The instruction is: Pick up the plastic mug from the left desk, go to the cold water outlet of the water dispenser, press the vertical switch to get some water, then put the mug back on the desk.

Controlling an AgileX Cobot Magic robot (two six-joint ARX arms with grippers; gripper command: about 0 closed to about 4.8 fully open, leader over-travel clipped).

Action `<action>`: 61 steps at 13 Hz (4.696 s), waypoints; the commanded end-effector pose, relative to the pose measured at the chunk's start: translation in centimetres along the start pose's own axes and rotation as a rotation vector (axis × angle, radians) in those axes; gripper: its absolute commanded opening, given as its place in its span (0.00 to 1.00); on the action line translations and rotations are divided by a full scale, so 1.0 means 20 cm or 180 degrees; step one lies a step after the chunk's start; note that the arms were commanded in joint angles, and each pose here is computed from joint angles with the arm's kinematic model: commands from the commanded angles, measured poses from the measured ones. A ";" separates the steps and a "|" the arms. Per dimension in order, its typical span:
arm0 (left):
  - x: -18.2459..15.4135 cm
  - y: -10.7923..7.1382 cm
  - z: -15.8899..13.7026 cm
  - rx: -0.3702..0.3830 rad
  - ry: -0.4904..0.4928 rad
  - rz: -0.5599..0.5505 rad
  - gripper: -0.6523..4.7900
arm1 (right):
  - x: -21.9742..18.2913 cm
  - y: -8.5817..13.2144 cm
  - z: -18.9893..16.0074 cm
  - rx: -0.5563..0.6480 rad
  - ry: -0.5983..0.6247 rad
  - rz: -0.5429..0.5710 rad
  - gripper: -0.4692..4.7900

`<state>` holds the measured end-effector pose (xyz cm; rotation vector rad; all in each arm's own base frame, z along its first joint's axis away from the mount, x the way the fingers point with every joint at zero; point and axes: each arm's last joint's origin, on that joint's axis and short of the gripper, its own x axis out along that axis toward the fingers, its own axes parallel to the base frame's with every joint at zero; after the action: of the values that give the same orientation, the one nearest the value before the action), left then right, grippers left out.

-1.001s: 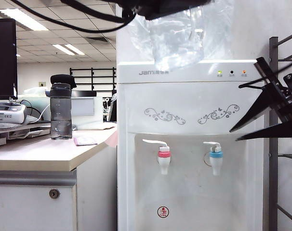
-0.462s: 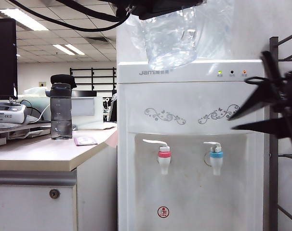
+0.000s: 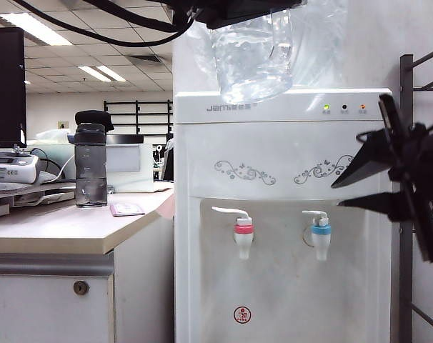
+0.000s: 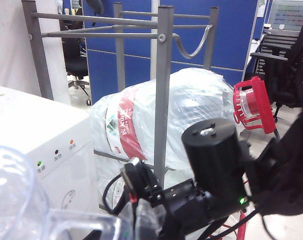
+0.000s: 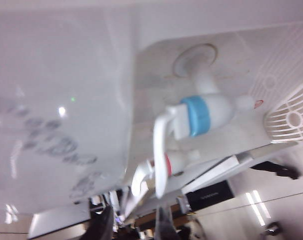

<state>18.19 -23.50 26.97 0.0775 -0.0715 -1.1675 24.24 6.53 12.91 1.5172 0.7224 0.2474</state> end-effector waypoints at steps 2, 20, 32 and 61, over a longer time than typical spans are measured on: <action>-0.01 0.00 0.05 0.0097 -0.0210 0.0009 0.11 | 0.05 -0.03 0.01 0.0067 0.0019 0.0229 0.31; -0.01 0.00 0.05 0.0101 -0.0219 0.0013 0.11 | 0.17 -0.01 -0.04 0.0001 0.0213 0.0353 0.31; -0.02 0.00 0.08 0.0121 -0.0289 0.0021 0.11 | 0.17 -0.05 -0.03 0.0085 0.0044 0.0150 0.31; -0.03 0.00 0.09 0.0123 -0.0302 0.0046 0.11 | 0.20 -0.11 -0.03 -0.0243 0.0277 -0.0110 0.10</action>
<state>17.94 -23.16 27.74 0.0672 -0.1043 -1.1599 26.74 8.88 10.07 1.4347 0.7384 0.3024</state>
